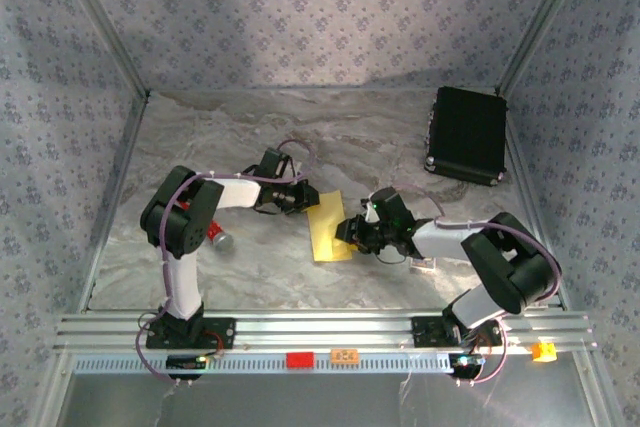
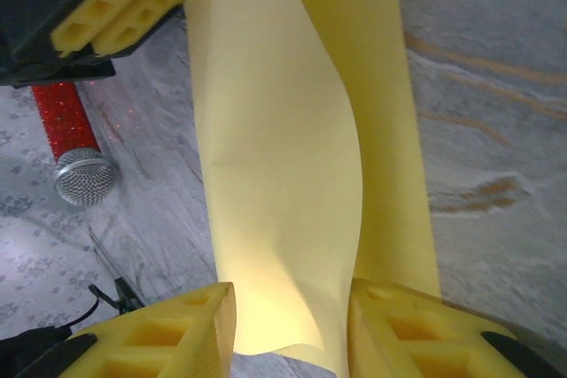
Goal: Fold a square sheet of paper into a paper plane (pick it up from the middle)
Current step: Fold the triangle a second time at the center of the table.
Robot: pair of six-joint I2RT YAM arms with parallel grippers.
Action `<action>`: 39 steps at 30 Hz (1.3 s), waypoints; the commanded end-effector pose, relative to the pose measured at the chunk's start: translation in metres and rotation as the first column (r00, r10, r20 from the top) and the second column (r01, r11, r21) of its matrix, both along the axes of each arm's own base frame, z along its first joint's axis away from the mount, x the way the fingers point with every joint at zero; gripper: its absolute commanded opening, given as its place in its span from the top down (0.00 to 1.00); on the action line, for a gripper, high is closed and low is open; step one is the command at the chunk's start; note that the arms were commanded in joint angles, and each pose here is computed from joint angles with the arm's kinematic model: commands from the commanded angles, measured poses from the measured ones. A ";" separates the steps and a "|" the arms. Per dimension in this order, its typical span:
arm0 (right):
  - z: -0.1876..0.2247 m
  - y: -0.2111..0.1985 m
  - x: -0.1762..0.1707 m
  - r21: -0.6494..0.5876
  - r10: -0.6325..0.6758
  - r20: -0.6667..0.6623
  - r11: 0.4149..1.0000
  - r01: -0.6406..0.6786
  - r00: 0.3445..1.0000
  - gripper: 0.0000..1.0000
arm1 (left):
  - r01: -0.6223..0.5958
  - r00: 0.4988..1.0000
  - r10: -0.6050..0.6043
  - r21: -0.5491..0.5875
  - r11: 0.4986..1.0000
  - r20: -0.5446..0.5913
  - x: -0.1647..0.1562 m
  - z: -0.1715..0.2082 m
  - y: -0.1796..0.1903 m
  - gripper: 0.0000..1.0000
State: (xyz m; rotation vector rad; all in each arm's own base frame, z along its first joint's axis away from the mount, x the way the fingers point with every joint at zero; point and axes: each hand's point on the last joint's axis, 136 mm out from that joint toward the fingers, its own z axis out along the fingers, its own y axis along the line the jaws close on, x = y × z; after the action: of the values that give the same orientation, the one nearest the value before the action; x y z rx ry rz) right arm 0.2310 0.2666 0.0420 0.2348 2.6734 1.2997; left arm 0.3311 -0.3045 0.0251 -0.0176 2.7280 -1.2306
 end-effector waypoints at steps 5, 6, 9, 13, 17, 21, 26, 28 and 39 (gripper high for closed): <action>0.001 0.001 0.006 0.047 0.008 0.004 0.999 -0.008 1.000 0.63 | -0.003 0.998 0.007 0.063 0.998 -0.063 -0.013 -0.024 0.009 0.87; 0.001 0.001 0.006 0.049 0.009 0.003 0.999 -0.009 1.000 0.62 | -0.004 0.998 0.008 0.064 0.998 -0.063 -0.013 -0.024 0.010 0.87; 0.003 0.001 0.005 0.054 0.018 0.016 0.998 -0.019 1.000 0.61 | -0.002 0.998 0.006 0.064 0.998 -0.062 -0.013 -0.024 0.009 0.87; 0.003 -0.001 0.005 0.053 0.019 0.023 0.998 -0.020 1.000 0.59 | -0.005 0.998 0.009 0.061 0.998 -0.063 -0.013 -0.024 0.008 0.87; 0.007 -0.002 0.005 0.069 0.019 0.036 0.997 -0.022 0.999 0.58 | -0.005 0.998 0.008 0.056 0.998 -0.058 -0.012 -0.021 0.006 0.87; 0.012 -0.002 -0.001 0.087 0.046 0.046 0.995 -0.050 0.998 0.56 | -0.001 0.998 0.004 0.058 0.998 -0.061 -0.013 -0.022 0.005 0.87; 0.011 -0.008 -0.008 0.074 0.050 0.049 0.996 -0.054 0.998 0.57 | -0.002 0.998 0.005 0.057 0.998 -0.062 -0.013 -0.023 0.004 0.87; 0.010 -0.009 -0.008 0.073 0.047 0.048 0.996 -0.050 0.998 0.58 | -0.001 0.998 0.004 0.057 0.998 -0.060 -0.012 -0.022 0.004 0.87; 0.027 0.003 0.002 0.153 0.073 0.091 0.984 -0.086 0.993 0.64 | 0.006 0.998 -0.002 0.059 0.998 -0.064 -0.014 -0.023 0.002 0.87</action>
State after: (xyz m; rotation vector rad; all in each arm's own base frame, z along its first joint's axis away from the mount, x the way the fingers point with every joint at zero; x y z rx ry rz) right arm 0.2303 0.2652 0.0610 0.1296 2.5643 1.4628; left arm 0.3291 -0.3076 0.0254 -0.0143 2.7292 -1.2349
